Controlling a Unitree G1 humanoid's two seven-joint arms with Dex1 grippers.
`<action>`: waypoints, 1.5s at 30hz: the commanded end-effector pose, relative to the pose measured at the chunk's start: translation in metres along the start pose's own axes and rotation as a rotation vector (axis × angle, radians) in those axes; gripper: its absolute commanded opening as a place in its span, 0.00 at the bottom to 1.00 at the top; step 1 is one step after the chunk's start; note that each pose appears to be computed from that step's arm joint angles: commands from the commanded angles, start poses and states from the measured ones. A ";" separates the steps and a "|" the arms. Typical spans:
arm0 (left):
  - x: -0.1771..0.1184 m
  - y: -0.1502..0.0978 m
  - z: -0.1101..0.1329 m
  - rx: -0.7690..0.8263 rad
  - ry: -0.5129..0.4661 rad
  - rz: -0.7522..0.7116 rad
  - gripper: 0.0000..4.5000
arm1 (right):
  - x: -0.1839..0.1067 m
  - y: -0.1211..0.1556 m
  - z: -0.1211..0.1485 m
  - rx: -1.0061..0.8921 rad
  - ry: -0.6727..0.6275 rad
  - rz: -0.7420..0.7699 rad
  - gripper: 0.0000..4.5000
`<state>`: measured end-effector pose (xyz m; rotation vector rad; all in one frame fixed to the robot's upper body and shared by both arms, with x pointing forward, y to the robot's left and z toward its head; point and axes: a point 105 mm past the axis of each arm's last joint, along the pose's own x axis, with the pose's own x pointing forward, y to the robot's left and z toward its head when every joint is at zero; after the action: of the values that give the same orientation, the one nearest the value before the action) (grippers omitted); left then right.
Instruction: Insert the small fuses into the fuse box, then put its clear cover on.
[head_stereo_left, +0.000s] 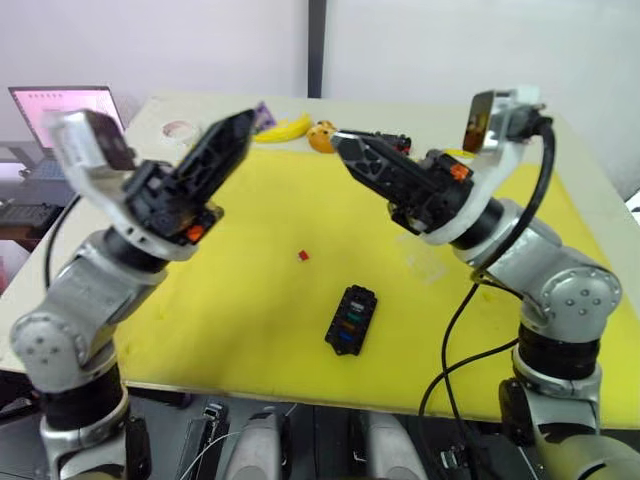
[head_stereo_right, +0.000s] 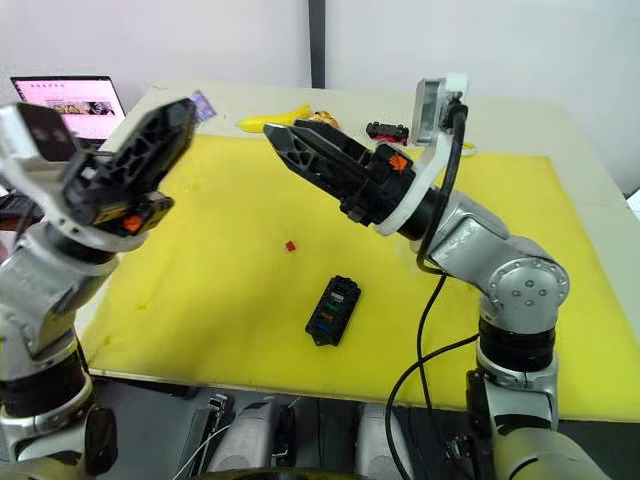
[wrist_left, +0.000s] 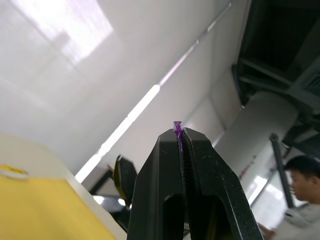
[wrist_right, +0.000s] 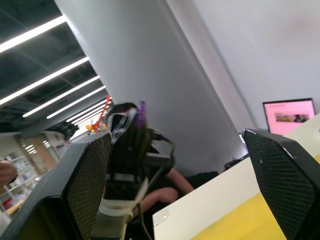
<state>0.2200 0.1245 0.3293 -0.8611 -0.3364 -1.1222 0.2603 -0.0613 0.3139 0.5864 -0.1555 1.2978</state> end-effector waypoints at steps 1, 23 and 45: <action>0.009 -0.025 0.006 0.050 -0.030 -0.074 0.01 | 0.001 0.009 0.013 -0.022 -0.014 0.063 1.00; 0.048 0.016 -0.003 -0.218 0.090 -0.261 0.01 | 0.017 0.027 0.033 -0.011 -0.188 0.033 1.00; 0.062 0.028 -0.016 -0.209 0.079 -0.266 0.00 | 0.026 0.027 0.026 0.020 -0.173 0.052 0.60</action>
<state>0.2745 0.0782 0.3375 -0.9951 -0.2355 -1.4209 0.2575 -0.0503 0.3449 0.7299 -0.2606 1.2514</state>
